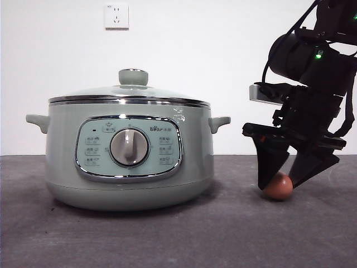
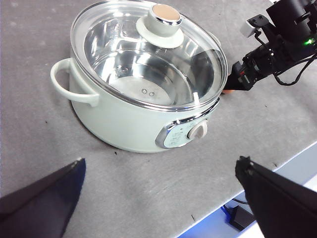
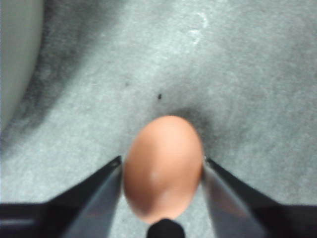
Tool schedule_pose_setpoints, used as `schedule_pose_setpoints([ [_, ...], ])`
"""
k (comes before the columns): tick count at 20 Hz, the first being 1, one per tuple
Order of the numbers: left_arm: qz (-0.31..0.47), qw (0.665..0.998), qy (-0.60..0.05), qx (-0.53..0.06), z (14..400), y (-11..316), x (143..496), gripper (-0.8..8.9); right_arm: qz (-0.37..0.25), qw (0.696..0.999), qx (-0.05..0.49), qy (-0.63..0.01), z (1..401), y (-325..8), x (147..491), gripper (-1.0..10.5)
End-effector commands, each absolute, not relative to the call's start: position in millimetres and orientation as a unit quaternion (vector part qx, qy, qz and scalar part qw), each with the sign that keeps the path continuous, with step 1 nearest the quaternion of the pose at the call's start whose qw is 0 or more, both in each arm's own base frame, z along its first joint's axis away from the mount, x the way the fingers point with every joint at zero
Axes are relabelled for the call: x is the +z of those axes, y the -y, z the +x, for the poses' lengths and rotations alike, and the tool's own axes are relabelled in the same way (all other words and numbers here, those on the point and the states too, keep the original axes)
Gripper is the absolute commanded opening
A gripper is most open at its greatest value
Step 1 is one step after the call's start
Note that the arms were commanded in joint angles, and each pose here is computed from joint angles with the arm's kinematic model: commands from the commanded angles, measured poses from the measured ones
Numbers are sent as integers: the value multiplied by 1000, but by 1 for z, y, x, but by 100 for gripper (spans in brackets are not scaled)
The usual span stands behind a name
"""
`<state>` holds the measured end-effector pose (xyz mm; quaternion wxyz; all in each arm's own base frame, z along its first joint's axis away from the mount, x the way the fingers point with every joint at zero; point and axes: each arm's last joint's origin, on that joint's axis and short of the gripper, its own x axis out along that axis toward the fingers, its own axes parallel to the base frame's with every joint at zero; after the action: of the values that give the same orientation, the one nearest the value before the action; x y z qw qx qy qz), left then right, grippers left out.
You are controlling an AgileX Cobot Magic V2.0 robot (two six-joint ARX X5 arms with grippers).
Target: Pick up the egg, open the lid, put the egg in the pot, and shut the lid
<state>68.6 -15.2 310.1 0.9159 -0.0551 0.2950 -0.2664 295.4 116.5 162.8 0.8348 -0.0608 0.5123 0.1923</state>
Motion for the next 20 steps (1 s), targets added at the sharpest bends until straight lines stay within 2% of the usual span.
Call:
schedule_pose_setpoints([
  [1,-52,917,-291,-269,68,15,311,658,-58,832,191,-517,296,-118,161,47],
  [3,-52,917,-291,-269,68,15,311,658,-57,832,193,-518,295,-118,161,-12],
  [9,-52,917,-291,-268,69,15,311,658,-55,838,193,-507,293,-116,170,-12],
  [14,-45,924,-280,-258,84,15,314,658,-49,864,199,-459,269,-107,222,-12],
  [20,-43,926,-256,-275,134,20,326,658,-38,900,208,-381,211,-84,291,-12],
])
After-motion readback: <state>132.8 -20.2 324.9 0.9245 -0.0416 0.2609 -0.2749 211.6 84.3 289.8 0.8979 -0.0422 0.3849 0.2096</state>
